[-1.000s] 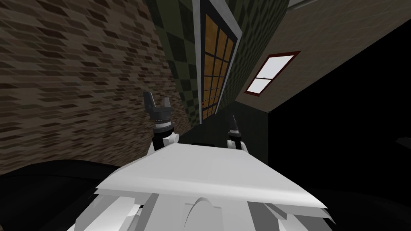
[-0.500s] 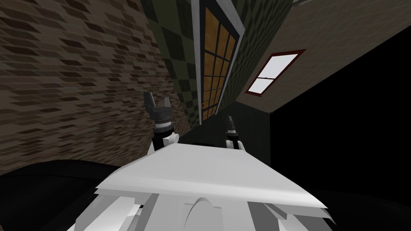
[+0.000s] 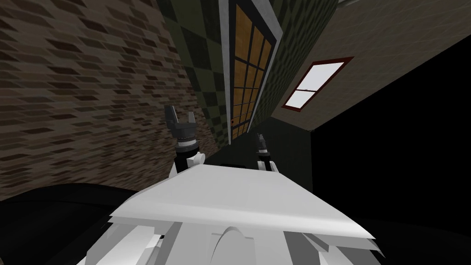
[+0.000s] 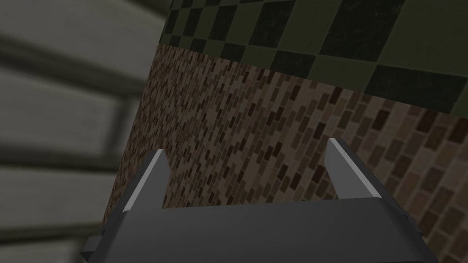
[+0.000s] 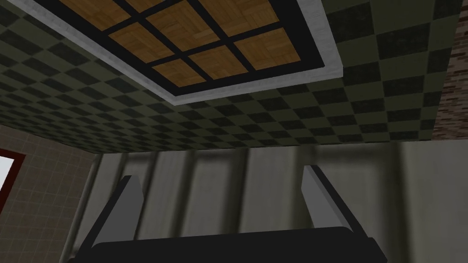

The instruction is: Pull the door open

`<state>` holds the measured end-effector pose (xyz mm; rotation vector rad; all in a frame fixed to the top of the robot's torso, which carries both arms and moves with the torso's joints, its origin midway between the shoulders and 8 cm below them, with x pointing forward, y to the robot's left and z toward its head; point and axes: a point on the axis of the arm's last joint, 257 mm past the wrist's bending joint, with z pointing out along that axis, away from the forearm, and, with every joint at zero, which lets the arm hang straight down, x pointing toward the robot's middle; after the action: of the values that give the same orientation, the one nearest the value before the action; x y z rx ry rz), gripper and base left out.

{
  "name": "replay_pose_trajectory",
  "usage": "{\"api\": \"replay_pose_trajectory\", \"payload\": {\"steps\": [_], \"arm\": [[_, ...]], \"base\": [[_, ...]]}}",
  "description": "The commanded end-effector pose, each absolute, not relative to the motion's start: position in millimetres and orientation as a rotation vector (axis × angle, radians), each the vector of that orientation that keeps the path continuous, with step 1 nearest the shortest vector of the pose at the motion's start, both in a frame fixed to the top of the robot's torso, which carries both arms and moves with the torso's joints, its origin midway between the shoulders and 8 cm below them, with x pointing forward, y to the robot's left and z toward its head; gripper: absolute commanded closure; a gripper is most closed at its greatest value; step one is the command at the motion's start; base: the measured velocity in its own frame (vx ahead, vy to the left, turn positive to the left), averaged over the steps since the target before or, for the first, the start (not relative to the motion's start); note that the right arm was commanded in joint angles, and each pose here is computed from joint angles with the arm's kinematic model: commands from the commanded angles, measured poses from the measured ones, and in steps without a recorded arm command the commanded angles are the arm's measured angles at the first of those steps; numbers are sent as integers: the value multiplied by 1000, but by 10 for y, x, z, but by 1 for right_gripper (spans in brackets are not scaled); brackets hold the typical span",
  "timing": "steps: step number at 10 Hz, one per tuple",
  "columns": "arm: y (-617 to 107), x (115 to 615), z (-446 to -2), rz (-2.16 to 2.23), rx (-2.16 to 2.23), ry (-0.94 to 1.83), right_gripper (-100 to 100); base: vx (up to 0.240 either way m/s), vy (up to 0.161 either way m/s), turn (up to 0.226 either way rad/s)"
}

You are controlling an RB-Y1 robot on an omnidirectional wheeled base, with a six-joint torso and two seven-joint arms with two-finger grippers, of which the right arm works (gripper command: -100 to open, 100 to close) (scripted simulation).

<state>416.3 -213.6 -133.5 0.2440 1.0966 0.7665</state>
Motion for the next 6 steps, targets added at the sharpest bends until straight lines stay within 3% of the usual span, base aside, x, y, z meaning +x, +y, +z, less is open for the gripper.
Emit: {"api": "replay_pose_trajectory", "payload": {"steps": [1, 6], "arm": [[-2085, 4176, -1438, 748, 222, 1118, -100], [-1908, 4254, -1820, 688, 142, 1196, -100]], "base": [[103, -14, 16], [119, -7, 19]]}}
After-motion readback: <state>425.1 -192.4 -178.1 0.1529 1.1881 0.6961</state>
